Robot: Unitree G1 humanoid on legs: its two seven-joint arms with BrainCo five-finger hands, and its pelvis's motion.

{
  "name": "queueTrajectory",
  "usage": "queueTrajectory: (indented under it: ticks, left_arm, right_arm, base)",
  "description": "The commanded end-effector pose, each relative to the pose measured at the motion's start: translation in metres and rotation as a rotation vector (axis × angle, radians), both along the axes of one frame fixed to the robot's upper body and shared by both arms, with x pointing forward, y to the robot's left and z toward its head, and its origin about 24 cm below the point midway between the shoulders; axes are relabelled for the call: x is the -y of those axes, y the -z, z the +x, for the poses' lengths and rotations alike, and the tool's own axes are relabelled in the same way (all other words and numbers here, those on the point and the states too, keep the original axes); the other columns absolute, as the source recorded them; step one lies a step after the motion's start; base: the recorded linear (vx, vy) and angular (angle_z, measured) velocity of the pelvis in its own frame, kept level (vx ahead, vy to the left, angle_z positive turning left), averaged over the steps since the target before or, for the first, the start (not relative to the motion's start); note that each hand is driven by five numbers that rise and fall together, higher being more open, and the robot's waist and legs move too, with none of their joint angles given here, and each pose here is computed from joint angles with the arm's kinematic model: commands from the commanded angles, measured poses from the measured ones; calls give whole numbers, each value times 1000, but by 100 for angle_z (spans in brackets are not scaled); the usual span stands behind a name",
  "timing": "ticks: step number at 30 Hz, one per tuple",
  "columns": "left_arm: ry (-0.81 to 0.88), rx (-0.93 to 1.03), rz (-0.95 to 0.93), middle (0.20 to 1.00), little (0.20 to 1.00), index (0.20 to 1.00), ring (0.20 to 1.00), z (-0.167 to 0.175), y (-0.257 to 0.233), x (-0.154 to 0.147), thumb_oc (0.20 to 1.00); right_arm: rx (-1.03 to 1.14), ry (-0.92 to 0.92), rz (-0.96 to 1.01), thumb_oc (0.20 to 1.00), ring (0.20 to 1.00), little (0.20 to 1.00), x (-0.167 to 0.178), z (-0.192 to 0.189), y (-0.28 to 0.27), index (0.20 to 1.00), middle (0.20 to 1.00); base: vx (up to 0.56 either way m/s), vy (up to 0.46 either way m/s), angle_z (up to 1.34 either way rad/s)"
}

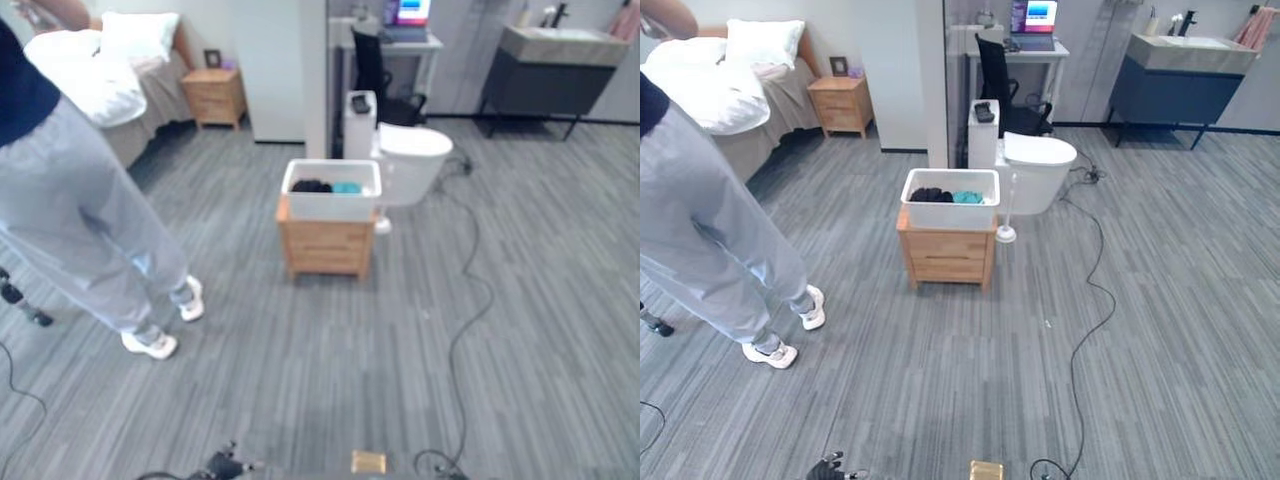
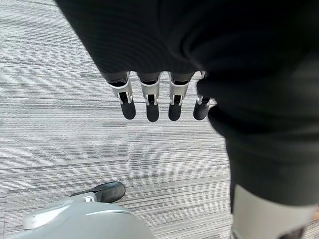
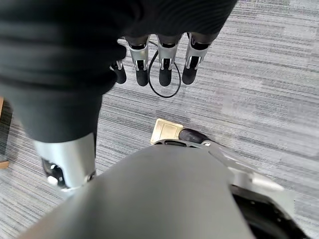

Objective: Grab the laundry basket,head to the washer,open it,put in the laundry and shut it.

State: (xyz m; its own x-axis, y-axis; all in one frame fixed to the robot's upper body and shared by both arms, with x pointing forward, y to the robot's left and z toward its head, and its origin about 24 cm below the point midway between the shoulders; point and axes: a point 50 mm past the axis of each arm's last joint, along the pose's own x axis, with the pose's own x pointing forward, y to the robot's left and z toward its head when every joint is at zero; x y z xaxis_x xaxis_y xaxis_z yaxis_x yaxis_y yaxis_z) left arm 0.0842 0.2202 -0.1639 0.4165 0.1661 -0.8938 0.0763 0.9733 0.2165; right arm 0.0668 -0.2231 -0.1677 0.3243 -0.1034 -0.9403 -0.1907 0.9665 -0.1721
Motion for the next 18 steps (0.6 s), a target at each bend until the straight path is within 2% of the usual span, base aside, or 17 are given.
queueTrajectory:
  ticks: [1,3,7,13,18]
  left_arm:
    - [2,93,5,1000,1000,1000,1000,32,-9,-5,1000]
    - [5,128,3,1000,1000,1000,1000,45,-13,-4,1000]
    - [13,130,2,1000,1000,1000,1000,46,-13,-3,1000]
    - [-3,124,2,1000,1000,1000,1000,42,-12,-4,1000]
    - [-53,96,9,1000,1000,1000,1000,30,-10,-13,1000]
  right_arm:
    - [37,-23,-3,1000,1000,1000,4,11,-3,1000,1000]
    - [52,-32,-21,1000,1000,1000,10,16,-6,1000,1000]
    - [37,-28,-54,1000,1000,1000,20,16,-7,1000,1000]
    - [59,-27,-67,1000,1000,1000,21,24,-9,1000,1000]
    - [36,-29,-44,1000,1000,1000,14,19,-6,1000,1000]
  base:
    - [-50,-121,-12]
    - [-42,-216,6]
    - [159,-11,18]
    - [263,104,-12]
    - [452,244,-56]
